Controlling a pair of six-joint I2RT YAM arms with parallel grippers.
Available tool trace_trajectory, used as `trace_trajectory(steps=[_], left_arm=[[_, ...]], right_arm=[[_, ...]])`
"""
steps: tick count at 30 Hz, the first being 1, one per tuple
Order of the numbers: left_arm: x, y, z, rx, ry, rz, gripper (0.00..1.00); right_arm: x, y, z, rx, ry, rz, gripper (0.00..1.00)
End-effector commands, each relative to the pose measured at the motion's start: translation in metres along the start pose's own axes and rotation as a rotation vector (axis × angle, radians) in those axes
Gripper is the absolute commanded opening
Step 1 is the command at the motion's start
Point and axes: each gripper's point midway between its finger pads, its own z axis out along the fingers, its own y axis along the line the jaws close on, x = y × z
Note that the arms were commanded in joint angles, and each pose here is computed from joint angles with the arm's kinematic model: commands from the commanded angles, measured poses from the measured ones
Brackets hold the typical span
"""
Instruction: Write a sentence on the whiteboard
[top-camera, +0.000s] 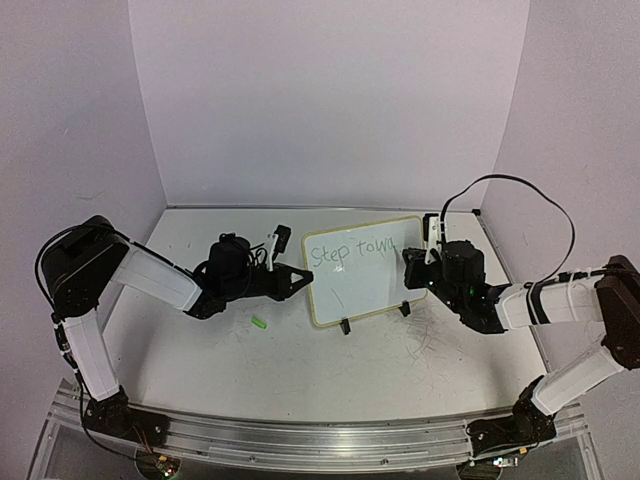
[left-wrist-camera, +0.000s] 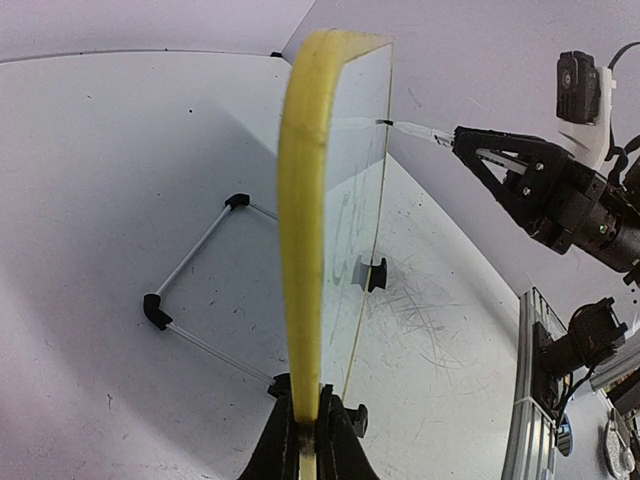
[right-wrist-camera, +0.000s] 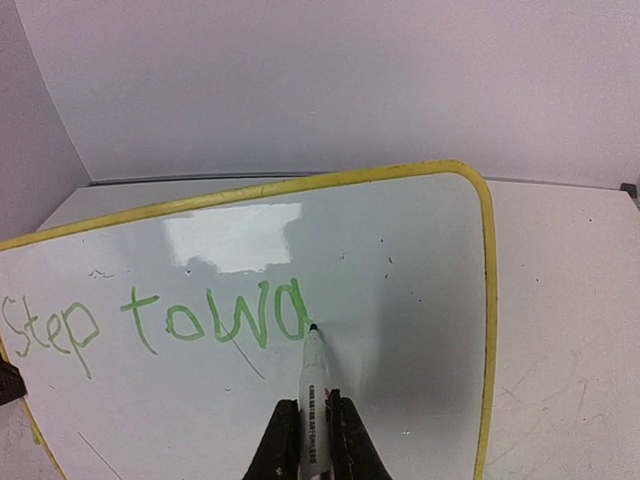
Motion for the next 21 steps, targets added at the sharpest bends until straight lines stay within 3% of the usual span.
trace_trajectory(steps=[1, 4, 9, 21], left_arm=[[-0.018, 0.000, -0.005, -0.035, -0.035, 0.044, 0.00], [-0.018, 0.001, -0.006, -0.038, -0.034, 0.043, 0.00], [-0.018, 0.000, -0.004, -0.032, -0.033, 0.040, 0.00], [-0.019, -0.001, -0.006, -0.035, -0.036, 0.045, 0.00]], right_arm=[[-0.034, 0.008, -0.014, -0.038, -0.070, 0.002, 0.00], [-0.054, 0.014, -0.025, -0.077, -0.118, -0.004, 0.00], [-0.039, 0.013, -0.010, -0.076, -0.079, -0.020, 0.00], [-0.053, 0.008, -0.003, -0.027, -0.124, -0.024, 0.00]])
